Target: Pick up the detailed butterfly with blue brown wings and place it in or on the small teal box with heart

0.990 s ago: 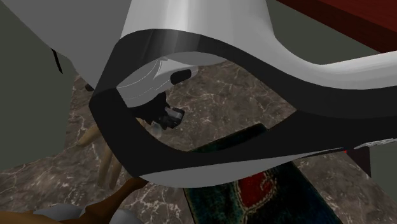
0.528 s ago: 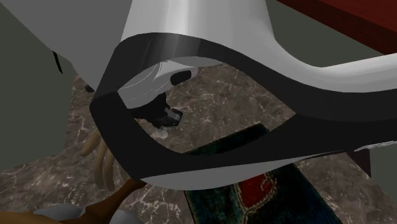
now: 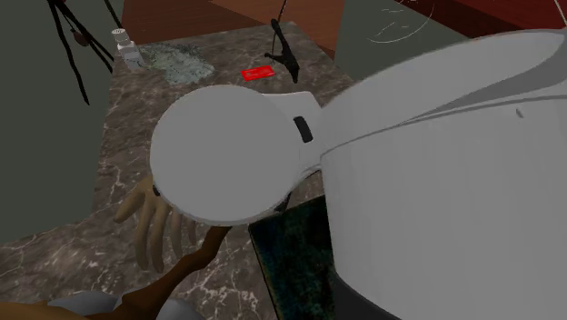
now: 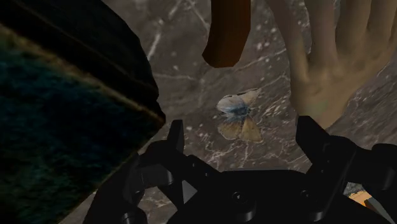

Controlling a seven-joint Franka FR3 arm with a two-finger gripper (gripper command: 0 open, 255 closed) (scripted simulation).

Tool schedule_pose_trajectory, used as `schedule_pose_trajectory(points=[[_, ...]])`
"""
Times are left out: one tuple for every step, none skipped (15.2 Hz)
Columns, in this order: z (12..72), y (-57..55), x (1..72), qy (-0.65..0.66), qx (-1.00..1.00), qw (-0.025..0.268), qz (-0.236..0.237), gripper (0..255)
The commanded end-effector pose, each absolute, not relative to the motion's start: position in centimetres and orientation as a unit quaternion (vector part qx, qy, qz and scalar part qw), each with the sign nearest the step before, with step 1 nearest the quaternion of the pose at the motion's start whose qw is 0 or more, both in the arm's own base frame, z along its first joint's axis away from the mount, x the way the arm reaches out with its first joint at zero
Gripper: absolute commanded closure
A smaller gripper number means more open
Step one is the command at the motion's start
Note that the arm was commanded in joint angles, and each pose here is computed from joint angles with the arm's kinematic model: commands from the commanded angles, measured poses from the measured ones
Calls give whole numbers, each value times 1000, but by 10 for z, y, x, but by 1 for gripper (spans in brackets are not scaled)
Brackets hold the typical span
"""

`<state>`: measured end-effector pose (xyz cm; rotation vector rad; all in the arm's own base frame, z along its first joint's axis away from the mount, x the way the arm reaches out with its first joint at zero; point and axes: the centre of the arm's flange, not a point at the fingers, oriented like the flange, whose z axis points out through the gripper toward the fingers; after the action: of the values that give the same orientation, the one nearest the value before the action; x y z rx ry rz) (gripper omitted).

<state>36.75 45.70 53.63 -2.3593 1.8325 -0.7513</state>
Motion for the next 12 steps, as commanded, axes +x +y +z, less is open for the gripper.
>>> schedule_pose_trajectory(points=[[528,455,368,593,-764,35,-250,0],[523,454,370,593,-764,35,-250,0],[519,452,372,593,-764,35,-250,0],[514,451,375,593,-764,35,-250,0],[510,450,377,593,-764,35,-250,0],[507,449,378,593,-764,35,-250,0],[507,449,378,593,-764,35,-250,0],[507,449,378,593,-764,35,-250,0],[507,449,378,593,-764,35,-250,0],[507,449,378,593,-764,35,-250,0],[507,449,378,593,-764,35,-250,0],[507,449,378,593,-764,35,-250,0]])
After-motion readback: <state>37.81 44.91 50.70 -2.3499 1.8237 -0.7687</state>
